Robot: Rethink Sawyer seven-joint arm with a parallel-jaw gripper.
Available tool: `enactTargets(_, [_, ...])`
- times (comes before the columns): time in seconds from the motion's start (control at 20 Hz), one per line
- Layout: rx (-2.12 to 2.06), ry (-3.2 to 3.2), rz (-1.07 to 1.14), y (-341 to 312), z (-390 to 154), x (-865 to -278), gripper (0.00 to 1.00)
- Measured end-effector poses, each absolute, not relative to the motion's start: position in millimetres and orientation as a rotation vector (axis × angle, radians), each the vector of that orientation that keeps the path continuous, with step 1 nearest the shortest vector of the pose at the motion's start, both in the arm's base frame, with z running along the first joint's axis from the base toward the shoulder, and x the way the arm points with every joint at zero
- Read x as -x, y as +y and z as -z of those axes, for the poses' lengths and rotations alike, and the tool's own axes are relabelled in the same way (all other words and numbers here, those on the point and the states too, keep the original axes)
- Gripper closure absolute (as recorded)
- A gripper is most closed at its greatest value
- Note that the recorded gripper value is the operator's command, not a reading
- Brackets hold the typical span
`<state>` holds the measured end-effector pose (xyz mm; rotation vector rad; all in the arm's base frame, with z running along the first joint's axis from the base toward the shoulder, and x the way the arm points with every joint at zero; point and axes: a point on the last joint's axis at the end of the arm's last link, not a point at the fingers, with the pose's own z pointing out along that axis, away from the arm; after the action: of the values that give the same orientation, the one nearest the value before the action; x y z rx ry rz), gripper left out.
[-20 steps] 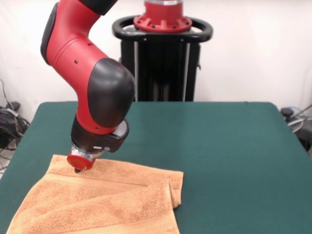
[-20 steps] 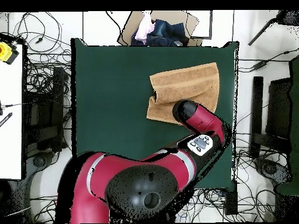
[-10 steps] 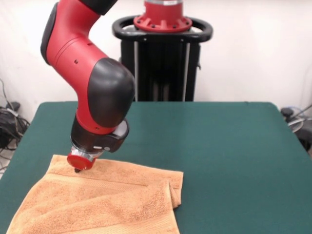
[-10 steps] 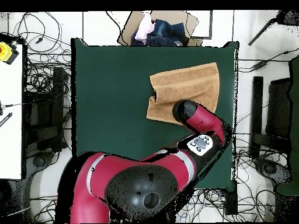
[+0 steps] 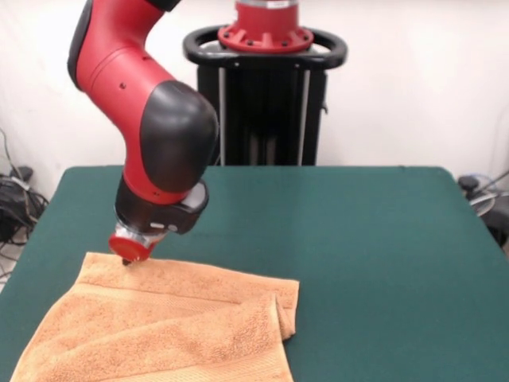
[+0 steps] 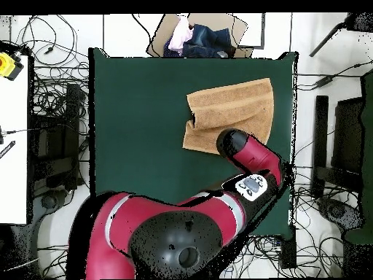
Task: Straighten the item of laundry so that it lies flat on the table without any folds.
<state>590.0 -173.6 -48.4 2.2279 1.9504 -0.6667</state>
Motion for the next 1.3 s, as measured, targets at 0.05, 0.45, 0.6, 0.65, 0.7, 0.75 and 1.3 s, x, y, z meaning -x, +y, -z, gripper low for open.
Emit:
enactTargets(0.05, [-2.241,1.933,0.675,-175.3,43.5,-580.1,1.00])
enactTargets(0.45, [-2.259,1.873,0.691,-180.8,31.9,-548.8,1.00])
enactTargets(0.6, [-2.258,1.852,0.692,-180.9,30.5,-536.1,1.00])
enactTargets(0.65, [-2.259,1.843,0.693,-180.4,30.7,-529.2,1.00])
enactTargets(0.7, [-2.260,1.841,0.693,-180.3,30.9,-527.3,1.00])
enactTargets(0.75, [-2.260,1.839,0.693,-180.0,31.3,-525.4,1.00])
enactTargets(1.3, [-2.259,1.843,0.706,-172.7,38.1,-511.1,0.00])
